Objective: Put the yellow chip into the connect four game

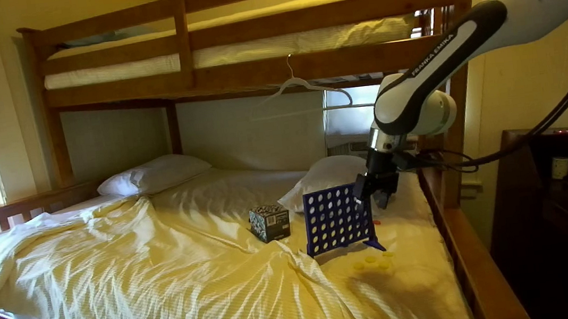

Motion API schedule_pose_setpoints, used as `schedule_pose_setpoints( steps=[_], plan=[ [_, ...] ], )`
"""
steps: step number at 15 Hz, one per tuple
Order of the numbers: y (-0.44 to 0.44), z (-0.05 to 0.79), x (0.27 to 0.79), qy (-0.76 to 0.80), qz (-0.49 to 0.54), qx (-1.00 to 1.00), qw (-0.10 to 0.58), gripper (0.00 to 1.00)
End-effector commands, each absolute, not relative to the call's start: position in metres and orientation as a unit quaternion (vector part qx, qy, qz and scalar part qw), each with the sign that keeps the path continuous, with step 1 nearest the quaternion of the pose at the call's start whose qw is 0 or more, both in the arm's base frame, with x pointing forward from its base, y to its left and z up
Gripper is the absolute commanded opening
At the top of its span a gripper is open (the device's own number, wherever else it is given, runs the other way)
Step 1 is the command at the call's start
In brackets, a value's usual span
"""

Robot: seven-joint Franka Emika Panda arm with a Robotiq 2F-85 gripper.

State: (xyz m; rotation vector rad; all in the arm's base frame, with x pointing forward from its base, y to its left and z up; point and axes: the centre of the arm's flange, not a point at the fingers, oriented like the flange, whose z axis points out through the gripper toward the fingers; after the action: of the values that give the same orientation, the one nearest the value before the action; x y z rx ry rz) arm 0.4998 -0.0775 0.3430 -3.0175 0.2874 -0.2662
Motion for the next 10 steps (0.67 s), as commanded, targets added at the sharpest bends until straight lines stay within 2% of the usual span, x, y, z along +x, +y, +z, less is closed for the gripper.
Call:
schedule_pose_setpoints(
  steps=[1, 7, 8, 10],
  plan=[
    [-0.091, 0.309, 0.519, 0.111, -0.096, -0.987, 0.06, 1.0],
    [-0.11, 0.279, 0.537, 0.117, -0.085, -0.987, 0.066, 1.0],
    [-0.102, 0.285, 0.522, 0.12, -0.082, -0.988, 0.049, 1.0],
    [-0.105, 0.28, 0.527, 0.119, -0.082, -0.988, 0.054, 1.0]
  ],
)
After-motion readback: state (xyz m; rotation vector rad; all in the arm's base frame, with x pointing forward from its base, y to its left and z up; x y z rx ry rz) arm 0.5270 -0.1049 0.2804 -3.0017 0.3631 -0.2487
